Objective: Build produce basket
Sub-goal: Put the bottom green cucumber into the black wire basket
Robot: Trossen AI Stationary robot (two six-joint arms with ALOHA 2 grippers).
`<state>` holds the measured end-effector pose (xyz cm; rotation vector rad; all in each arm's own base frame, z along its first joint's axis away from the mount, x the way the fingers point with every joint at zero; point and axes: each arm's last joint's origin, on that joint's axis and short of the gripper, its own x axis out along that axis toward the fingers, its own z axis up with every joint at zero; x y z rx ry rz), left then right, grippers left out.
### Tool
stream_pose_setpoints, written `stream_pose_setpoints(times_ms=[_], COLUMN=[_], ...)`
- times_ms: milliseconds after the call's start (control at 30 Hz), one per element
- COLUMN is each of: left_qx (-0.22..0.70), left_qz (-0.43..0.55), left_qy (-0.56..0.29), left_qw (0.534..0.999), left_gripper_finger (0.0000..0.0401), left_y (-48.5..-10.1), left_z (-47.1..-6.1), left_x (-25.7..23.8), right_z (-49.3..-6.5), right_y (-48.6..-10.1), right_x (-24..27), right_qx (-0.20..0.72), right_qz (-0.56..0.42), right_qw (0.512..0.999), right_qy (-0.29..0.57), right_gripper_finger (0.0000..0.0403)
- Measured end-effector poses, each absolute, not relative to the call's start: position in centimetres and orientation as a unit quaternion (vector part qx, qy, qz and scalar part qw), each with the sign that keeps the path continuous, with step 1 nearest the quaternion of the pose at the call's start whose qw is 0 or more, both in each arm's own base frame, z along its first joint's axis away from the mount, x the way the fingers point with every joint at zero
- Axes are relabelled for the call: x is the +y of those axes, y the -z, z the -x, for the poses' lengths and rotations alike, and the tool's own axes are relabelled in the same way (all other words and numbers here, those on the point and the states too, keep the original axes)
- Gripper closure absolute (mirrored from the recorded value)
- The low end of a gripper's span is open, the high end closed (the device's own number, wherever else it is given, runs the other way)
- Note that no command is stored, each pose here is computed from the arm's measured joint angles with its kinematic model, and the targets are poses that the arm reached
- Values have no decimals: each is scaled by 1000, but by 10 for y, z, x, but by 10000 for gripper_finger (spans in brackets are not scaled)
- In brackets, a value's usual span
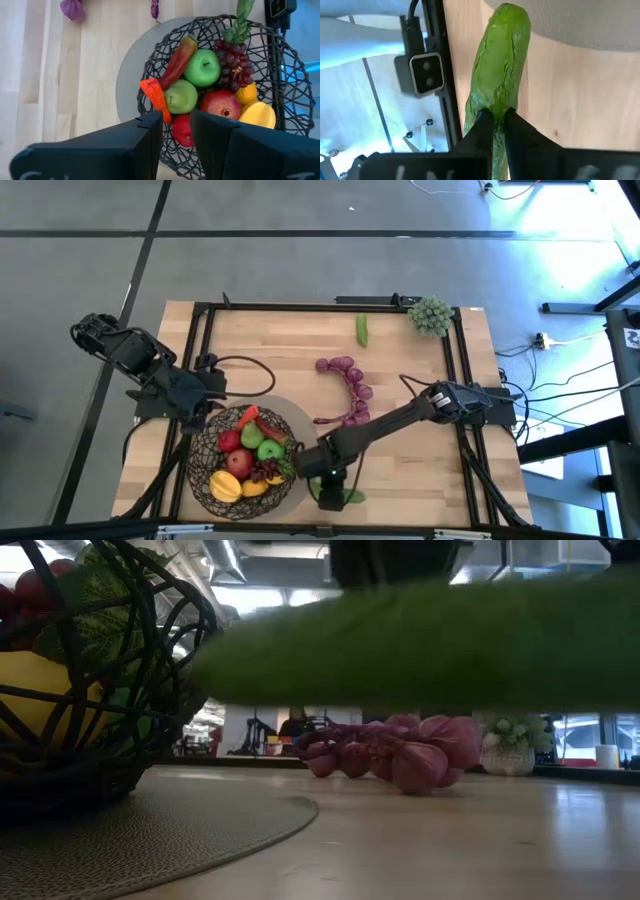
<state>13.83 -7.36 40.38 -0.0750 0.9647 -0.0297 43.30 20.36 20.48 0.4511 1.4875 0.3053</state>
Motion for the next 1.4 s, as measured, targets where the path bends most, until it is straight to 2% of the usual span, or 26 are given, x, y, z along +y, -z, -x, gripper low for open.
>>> stream_pose_setpoints(times_ms=[367, 600, 967, 1100, 1400], left_qx=[464, 464, 466, 468, 471], left_qz=[37, 37, 37, 48, 59], left_qy=[15, 15, 15, 8, 12], left_qw=[885, 885, 884, 883, 880], left_gripper_finger=[313, 313, 313, 313, 313], left_y=[-404, -404, -404, -403, -403], left_z=[-138, -138, -138, -138, -137], left_x=[-74, -74, -73, -73, -74], right_z=[-429, -430, -431, -433, -460], right_y=[-269, -286, -312, -327, -357], right_x=[182, 160, 132, 122, 107], right_qx=[666, 648, 604, 563, 392], right_qz=[-166, -167, -162, -156, -146], right_qw=[721, 740, 775, 804, 893], right_qy=[-96, -71, -90, -110, -166], right_gripper_finger=[388, 388, 388, 388, 393])
